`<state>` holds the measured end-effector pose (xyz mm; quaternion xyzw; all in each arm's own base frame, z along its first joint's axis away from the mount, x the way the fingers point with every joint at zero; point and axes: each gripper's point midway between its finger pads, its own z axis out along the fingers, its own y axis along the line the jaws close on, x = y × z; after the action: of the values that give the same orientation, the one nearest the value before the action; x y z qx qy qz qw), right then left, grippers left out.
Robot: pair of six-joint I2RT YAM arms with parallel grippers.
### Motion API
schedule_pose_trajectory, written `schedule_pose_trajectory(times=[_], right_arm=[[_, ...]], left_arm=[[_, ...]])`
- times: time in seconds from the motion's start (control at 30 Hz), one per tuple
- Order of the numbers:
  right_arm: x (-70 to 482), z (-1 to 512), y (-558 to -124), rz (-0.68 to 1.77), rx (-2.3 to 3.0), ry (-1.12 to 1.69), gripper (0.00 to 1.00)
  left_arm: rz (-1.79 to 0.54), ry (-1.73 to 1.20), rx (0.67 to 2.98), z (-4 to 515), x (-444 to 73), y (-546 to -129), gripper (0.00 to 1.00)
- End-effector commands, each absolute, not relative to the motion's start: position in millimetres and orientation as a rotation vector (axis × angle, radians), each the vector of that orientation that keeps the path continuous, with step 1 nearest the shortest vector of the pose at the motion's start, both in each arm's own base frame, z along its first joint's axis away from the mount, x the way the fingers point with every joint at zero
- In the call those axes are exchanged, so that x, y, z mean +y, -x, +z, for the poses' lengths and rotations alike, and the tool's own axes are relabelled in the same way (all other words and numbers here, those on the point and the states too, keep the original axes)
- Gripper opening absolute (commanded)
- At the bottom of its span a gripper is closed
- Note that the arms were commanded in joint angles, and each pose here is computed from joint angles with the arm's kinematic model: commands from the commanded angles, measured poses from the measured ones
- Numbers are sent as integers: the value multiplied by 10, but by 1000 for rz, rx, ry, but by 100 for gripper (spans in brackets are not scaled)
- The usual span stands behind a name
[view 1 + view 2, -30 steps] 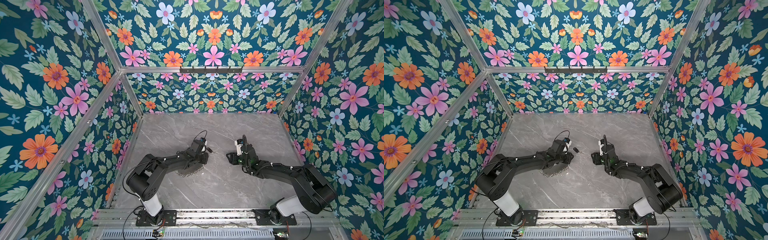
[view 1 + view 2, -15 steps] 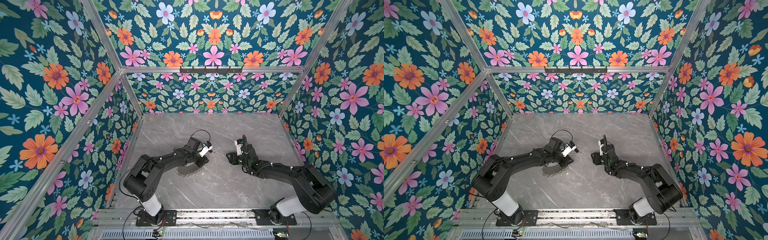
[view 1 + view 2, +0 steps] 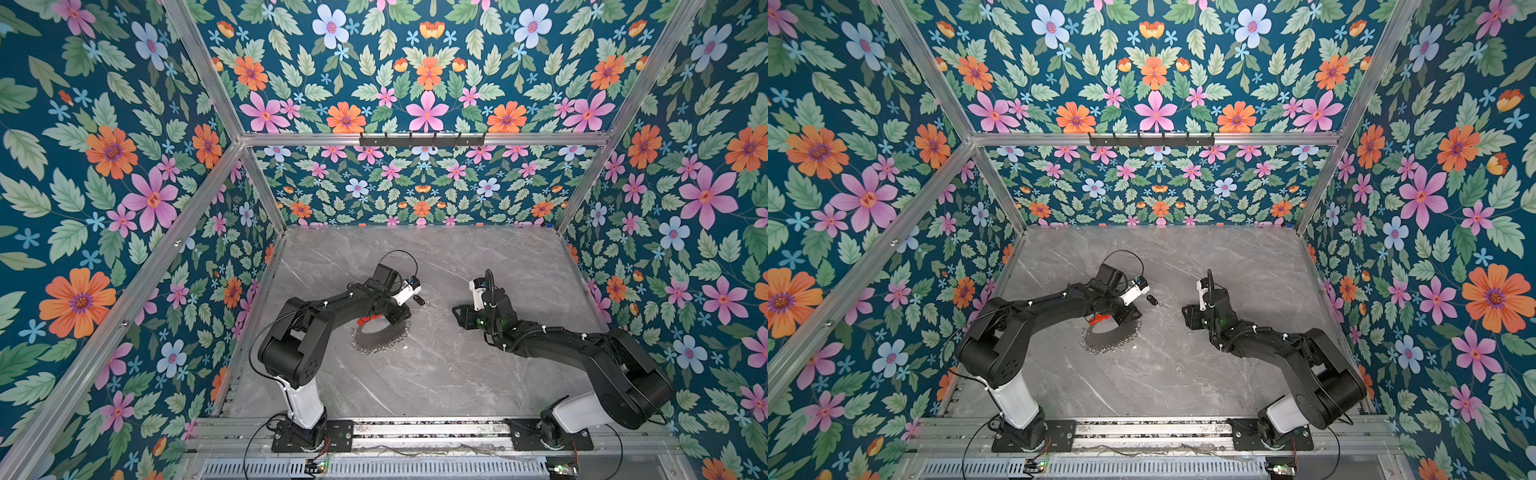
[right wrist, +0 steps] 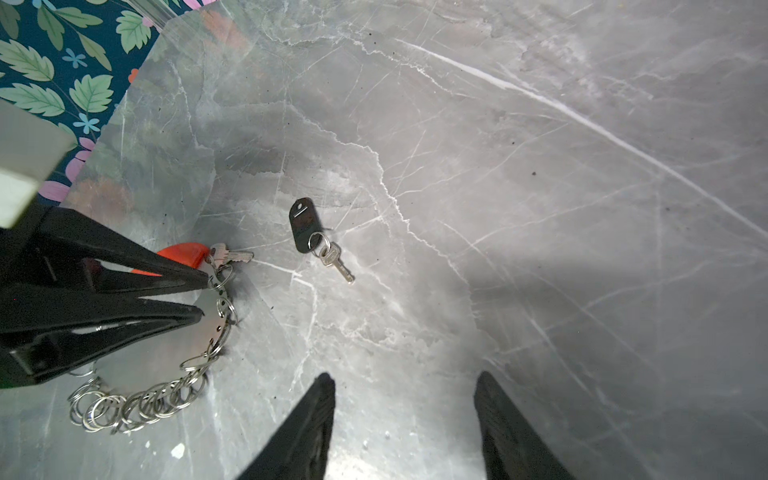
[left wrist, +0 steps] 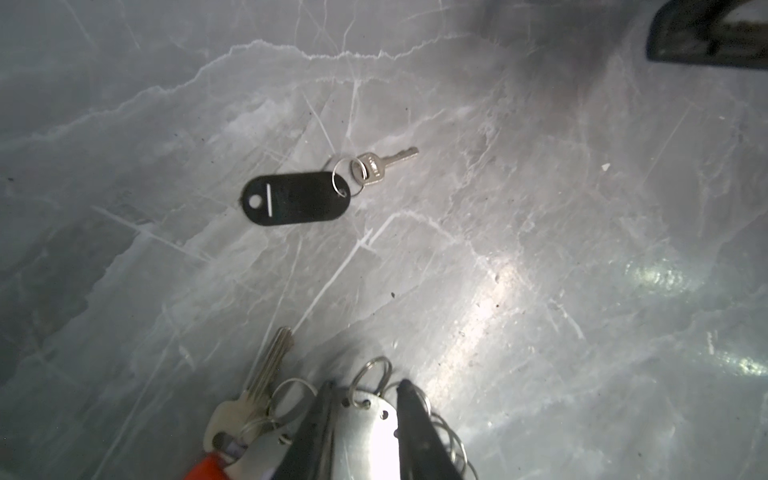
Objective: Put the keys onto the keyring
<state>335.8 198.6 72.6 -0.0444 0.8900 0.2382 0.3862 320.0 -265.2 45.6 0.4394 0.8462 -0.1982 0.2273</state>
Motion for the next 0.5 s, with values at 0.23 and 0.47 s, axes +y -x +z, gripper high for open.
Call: schedule_pose_trajectory(times=[0.23,0.47], right_arm=[[1994,765,-3379,606,2252,121,55],[1995,768,-3378,605,2251,122,55]], left_arm=[[-500,-1253,2354,390,-2560,-3195,34],[-528,-1258,2367,338,-2600,-3203,34]])
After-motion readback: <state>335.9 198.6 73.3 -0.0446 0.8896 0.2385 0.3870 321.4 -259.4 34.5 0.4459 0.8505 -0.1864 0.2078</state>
